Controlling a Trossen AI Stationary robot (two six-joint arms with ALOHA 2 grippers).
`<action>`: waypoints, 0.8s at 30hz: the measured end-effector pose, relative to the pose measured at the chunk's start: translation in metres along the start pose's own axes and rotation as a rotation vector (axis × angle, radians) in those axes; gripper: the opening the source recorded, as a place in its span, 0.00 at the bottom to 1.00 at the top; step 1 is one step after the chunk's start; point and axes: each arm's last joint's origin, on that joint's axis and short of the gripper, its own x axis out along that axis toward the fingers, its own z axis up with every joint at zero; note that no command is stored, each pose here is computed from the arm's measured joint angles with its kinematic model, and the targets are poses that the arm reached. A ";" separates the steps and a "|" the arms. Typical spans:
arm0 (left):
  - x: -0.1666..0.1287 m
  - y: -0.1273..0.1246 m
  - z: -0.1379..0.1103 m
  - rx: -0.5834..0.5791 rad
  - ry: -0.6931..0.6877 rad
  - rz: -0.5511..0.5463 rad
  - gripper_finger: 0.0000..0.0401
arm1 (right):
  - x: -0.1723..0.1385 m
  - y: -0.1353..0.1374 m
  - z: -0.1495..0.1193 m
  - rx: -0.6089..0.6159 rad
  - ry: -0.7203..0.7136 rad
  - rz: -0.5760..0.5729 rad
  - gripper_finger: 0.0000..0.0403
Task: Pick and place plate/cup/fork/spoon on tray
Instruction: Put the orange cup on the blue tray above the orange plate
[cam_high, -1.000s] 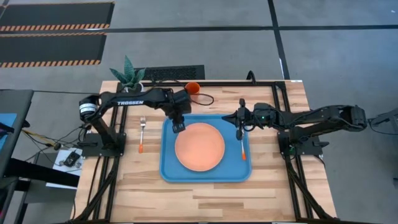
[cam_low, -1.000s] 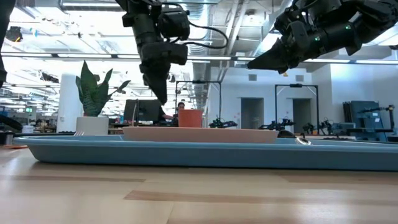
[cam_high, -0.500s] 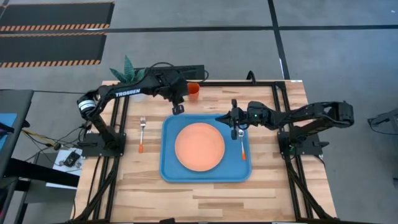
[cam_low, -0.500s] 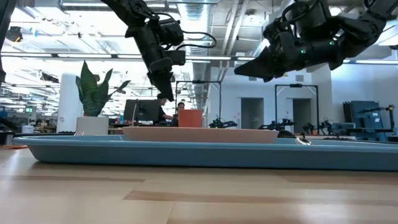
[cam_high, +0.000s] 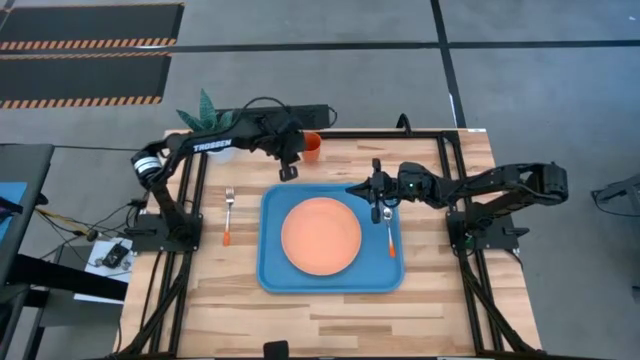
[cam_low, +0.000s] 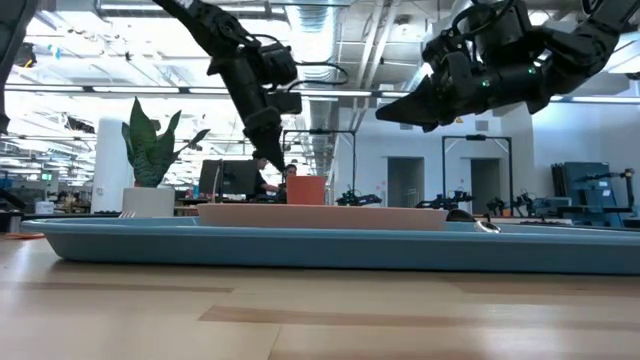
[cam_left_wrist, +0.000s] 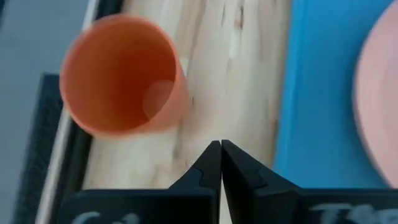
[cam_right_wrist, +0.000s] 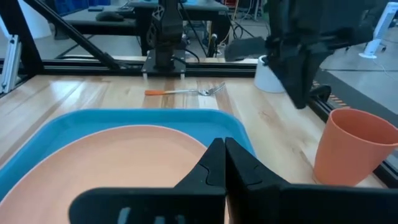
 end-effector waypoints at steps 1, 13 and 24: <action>0.001 0.001 0.003 0.009 -0.013 0.017 0.00 | 0.000 0.000 0.000 0.000 0.000 0.000 0.02; -0.010 0.017 0.027 0.098 -0.093 0.124 0.20 | 0.000 0.000 0.000 0.000 0.000 0.002 0.02; -0.010 0.017 0.026 0.194 -0.084 0.131 0.34 | 0.000 0.001 0.001 -0.002 -0.011 0.020 0.02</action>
